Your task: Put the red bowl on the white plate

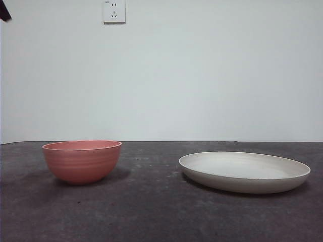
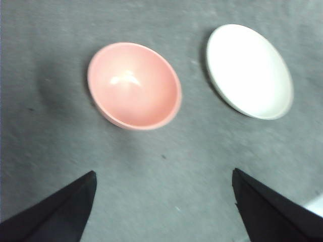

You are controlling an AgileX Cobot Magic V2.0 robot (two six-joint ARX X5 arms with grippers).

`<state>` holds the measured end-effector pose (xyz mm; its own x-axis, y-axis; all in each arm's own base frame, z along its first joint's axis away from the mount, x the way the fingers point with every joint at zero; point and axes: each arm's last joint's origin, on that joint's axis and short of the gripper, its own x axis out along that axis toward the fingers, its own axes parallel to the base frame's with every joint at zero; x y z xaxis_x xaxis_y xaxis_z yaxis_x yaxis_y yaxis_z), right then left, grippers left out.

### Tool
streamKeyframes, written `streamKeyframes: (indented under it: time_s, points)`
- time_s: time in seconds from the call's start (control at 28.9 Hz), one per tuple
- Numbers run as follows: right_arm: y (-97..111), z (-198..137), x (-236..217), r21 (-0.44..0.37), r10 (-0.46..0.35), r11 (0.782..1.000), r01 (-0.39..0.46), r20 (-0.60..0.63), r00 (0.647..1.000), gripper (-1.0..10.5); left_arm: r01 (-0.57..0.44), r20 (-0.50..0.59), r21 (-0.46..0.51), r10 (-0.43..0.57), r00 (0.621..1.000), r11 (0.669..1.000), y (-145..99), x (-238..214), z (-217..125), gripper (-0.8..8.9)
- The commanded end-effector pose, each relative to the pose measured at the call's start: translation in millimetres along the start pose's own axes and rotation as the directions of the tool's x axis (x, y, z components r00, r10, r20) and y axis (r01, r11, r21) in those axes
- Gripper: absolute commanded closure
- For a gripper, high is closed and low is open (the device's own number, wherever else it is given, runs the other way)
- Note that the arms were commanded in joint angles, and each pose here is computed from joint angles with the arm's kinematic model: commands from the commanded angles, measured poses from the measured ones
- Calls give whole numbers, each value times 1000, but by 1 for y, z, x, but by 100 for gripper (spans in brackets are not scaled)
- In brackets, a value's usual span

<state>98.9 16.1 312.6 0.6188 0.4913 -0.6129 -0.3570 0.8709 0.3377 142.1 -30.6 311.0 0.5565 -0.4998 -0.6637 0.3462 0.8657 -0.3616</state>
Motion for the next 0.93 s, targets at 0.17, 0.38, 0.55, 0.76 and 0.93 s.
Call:
streamKeyframes:
  time_s: [0.17, 0.38, 0.55, 0.76, 0.93]
  points:
    - [2, 4, -3, -3, 2, 1000, -2, 18, 1000, 572, -114, -65, 16, 115, 991, 993, 1, 26, 37, 380]
    - [2, 4, -3, -3, 2, 1000, -2, 19, 1000, 572, -170, -144, 65, 178, 973, 983, 2, 74, 61, 382]
    - [2, 4, -3, -3, 3, 1000, -3, 19, 1000, 572, -241, -189, 103, 257, 948, 965, 7, 114, 68, 382]
    - [2, 4, -3, -1, 3, 1000, -3, 20, 1000, 573, -318, -241, 135, 343, 908, 938, 21, 166, 66, 383]
    - [2, 4, -3, -1, 3, 1000, -3, 20, 1000, 573, -321, -276, 136, 347, 896, 937, 29, 189, 62, 427]
